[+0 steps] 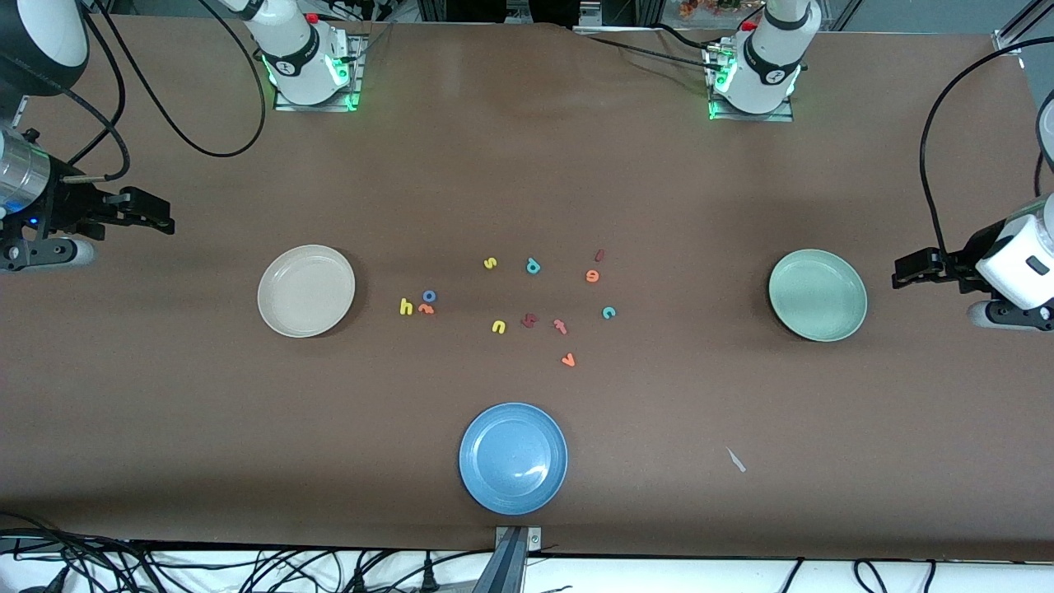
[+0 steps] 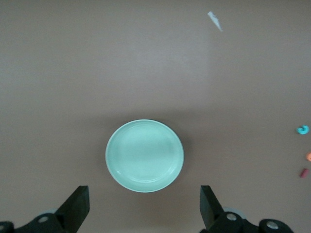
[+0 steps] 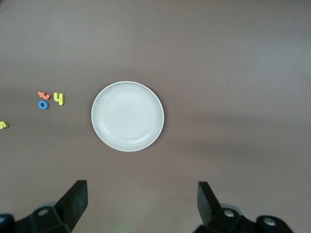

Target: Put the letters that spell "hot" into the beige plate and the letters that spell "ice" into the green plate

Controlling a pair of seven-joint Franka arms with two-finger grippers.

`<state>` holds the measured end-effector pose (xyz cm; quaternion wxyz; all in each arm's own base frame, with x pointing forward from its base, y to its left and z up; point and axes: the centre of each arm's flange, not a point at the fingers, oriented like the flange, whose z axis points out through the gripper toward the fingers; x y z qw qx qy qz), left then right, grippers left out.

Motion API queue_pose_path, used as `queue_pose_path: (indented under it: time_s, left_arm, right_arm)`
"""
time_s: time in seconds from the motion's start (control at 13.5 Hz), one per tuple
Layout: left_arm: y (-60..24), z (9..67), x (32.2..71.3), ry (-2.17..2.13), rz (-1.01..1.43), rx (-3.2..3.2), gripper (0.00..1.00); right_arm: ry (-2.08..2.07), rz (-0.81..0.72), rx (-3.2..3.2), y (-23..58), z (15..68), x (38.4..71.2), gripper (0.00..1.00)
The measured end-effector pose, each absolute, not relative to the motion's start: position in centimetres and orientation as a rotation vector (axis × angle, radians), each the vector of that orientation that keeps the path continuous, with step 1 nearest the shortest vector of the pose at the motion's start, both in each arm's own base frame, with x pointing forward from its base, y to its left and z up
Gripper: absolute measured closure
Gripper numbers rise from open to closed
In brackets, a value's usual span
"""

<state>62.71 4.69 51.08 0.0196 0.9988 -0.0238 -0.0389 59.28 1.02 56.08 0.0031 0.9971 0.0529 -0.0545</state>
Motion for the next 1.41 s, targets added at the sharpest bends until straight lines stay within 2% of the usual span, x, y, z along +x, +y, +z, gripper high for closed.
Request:
queue_pose_path:
  time_s: [1.41]
  left_arm:
    - [5.01, 51.03, 62.64, -0.080, -0.125, 3.093, 0.00]
  right_arm:
    - [0.166, -0.154, 3.129, 1.09, 56.18, 59.41, 0.00]
